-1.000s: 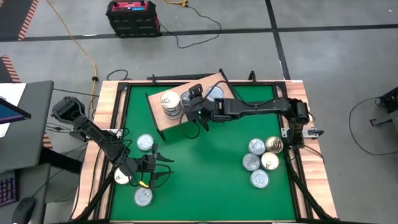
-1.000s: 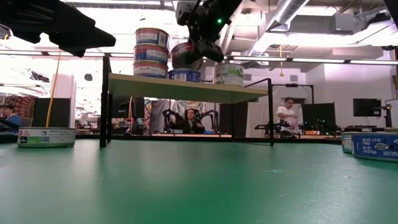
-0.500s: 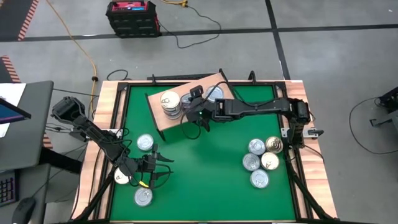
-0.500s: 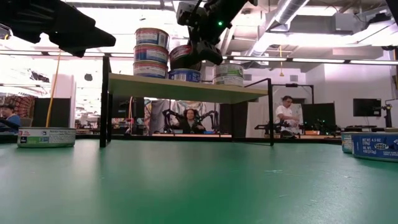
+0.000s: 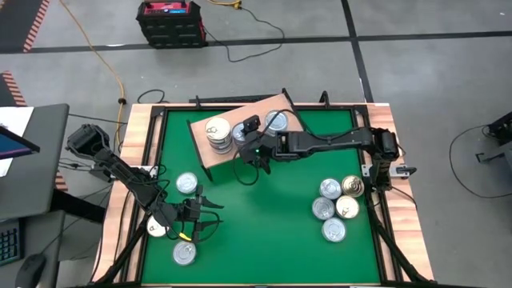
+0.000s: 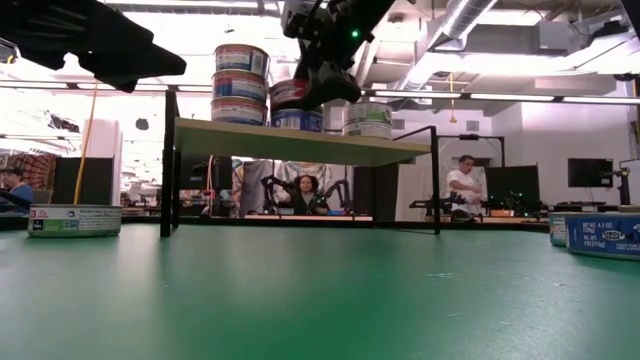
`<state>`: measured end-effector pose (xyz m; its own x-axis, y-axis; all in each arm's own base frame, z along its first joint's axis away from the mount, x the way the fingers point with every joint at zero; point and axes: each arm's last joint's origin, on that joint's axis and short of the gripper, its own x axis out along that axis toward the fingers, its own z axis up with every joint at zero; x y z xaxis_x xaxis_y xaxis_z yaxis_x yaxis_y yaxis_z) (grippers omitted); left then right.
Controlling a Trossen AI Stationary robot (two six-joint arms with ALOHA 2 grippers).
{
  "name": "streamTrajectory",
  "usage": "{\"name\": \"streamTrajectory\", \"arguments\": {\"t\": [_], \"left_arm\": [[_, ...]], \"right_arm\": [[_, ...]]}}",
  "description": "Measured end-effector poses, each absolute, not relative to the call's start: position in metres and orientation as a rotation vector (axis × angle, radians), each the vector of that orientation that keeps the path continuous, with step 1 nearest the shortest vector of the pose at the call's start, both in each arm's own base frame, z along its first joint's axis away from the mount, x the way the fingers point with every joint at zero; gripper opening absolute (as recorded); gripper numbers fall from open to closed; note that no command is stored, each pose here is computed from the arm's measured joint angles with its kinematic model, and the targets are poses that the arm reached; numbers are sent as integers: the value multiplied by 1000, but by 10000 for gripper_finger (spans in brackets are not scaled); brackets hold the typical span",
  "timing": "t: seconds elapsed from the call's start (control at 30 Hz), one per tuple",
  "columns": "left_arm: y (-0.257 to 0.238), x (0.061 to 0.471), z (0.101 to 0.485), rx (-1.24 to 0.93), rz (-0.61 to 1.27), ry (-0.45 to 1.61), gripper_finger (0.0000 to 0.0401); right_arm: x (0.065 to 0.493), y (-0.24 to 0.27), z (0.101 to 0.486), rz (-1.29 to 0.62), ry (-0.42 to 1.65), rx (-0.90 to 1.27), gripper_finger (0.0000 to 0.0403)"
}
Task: Stack canned seafood by type on shelf
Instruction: Stack the red tuna can on top of the blue tuna can on the shelf
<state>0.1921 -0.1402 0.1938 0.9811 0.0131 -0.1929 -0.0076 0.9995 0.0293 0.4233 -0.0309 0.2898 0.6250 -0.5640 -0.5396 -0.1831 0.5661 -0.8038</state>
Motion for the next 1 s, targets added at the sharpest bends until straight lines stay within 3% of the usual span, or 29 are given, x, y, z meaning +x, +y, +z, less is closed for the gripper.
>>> {"name": "streamTrajectory", "arguments": {"t": [1.0], "left_arm": [[-139,192,192,50,47,209,191]], "right_arm": [[414,-22,298,-260,964,-1041,311]]}}
